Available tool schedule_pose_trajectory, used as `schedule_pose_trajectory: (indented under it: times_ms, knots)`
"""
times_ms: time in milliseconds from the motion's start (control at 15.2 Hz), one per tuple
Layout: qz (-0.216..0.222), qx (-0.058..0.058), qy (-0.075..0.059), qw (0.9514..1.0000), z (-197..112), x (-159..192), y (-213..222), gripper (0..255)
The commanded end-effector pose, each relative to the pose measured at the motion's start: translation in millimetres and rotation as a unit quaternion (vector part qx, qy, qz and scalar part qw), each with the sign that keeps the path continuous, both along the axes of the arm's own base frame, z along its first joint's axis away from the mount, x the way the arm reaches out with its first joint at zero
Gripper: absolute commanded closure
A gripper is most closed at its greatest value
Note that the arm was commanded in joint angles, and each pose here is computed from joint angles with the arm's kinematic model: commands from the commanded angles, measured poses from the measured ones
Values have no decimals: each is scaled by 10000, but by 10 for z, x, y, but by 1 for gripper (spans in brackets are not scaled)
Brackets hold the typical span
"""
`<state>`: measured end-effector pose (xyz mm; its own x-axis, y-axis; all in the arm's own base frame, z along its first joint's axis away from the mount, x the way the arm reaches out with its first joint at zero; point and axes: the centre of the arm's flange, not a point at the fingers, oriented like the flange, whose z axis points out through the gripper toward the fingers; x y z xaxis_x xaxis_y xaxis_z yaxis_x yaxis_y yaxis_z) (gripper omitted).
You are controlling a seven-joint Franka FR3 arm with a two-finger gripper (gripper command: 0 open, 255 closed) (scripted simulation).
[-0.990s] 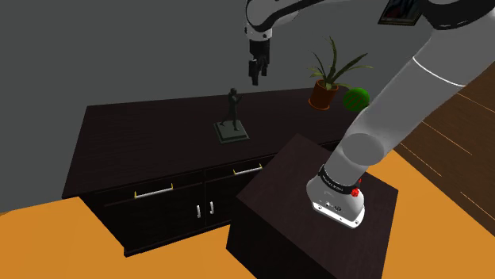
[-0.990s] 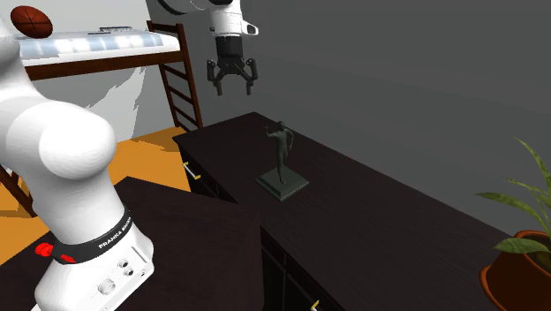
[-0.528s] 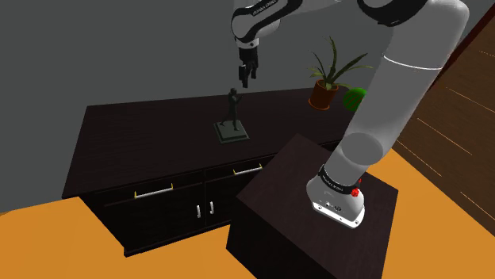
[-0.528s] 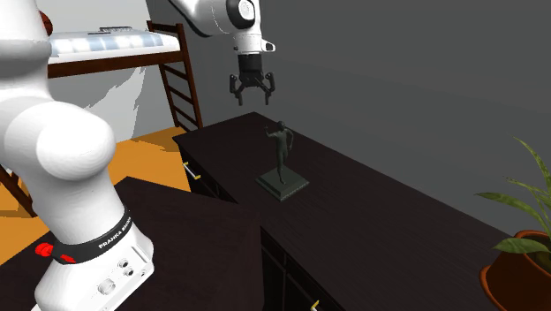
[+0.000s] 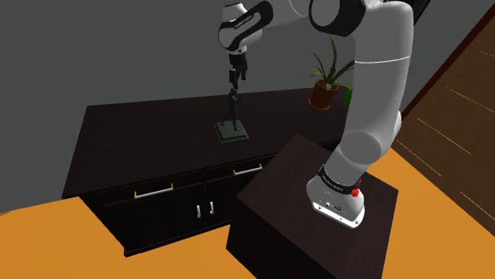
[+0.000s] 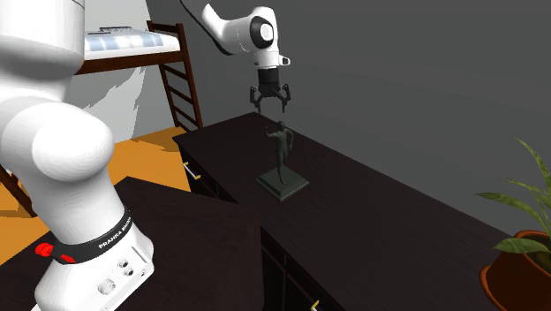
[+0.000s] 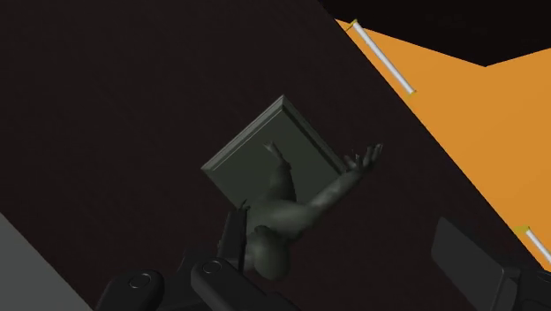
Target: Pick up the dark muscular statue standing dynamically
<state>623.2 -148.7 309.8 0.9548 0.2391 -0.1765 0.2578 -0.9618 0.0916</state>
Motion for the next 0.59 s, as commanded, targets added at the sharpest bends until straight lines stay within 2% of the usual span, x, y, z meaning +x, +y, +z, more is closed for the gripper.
schedule_pose_trajectory:
  times_ms: [0, 198, 528]
  knots:
    - [31, -25, -7, 10000, -138, 187, -87, 0]
    - [74, -63, -19, 10000, -346, 491, -208, 0]
    - [76, -64, -19, 9999, -567, 505, -214, 0]
